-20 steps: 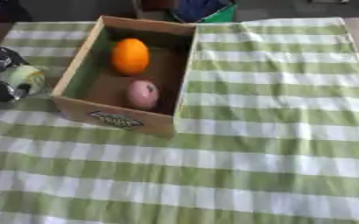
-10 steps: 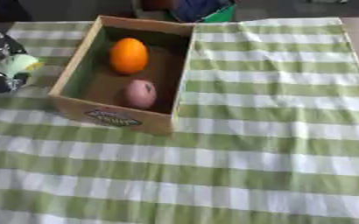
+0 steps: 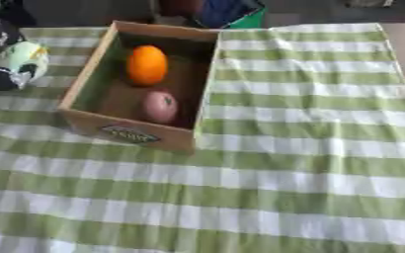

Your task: Pick up objects on the table and place them in the box.

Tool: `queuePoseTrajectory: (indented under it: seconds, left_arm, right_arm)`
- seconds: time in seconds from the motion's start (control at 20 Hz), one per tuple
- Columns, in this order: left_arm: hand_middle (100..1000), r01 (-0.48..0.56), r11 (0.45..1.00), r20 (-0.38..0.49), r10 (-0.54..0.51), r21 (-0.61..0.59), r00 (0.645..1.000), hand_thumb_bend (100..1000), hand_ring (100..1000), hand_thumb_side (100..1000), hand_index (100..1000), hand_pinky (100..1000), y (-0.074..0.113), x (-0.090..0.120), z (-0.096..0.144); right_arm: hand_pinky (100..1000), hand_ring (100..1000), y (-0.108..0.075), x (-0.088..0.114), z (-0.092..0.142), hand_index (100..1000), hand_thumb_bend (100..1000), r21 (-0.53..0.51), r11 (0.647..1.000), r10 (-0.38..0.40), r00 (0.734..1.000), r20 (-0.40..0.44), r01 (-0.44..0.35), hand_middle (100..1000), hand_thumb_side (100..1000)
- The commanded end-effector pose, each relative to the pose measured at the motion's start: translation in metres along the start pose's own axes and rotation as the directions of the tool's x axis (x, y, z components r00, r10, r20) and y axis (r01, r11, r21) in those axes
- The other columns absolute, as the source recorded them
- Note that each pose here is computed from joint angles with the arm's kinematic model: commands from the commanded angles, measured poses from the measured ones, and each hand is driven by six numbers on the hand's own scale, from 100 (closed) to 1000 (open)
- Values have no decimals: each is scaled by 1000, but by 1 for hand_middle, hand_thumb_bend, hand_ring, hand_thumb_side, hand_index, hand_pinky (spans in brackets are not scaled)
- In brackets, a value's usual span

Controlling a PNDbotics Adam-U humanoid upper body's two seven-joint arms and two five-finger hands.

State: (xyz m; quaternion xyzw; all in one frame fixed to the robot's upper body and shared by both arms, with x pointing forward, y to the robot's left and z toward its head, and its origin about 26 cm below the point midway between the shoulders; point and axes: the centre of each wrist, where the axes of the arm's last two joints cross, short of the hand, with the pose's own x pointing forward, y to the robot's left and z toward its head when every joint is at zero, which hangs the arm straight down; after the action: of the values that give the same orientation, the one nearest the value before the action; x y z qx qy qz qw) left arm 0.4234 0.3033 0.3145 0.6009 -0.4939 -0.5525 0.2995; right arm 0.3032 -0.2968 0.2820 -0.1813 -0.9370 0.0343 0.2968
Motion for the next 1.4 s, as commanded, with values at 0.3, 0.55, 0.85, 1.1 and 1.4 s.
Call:
queuePoseTrajectory:
  seconds: [0.3, 0.55, 0.85, 1.1, 1.4]
  left_arm:
    - [561, 71, 960, 46, -87, 270, 995, 100, 535, 414, 631, 462, 70, 22, 11]
    - [556, -12, 916, 184, -68, 400, 981, 100, 526, 419, 629, 455, 100, 63, 21]
    - [554, -91, 905, 303, -43, 415, 952, 100, 523, 412, 629, 452, 114, 100, 26]
    - [554, -136, 913, 369, -17, 384, 929, 100, 526, 399, 629, 453, 110, 122, 20]
    - [559, -146, 940, 432, -1, 307, 902, 100, 537, 380, 633, 462, 96, 143, 9]
  right_arm:
    - [740, 757, -4, 8, -5, 803, 100, -2, 1000, -9, 1000, 19, 9, 615, 745]
    - [741, 758, -3, 10, -7, 803, 100, 5, 1000, -27, 999, 24, 27, 615, 741]
    - [739, 758, -3, 11, -9, 800, 100, 3, 999, -38, 999, 29, 38, 615, 737]
    - [739, 758, -2, 11, -9, 799, 100, -3, 999, -44, 999, 26, 44, 614, 739]
    - [738, 758, -2, 11, -9, 799, 100, -5, 999, -50, 998, 26, 50, 614, 739]
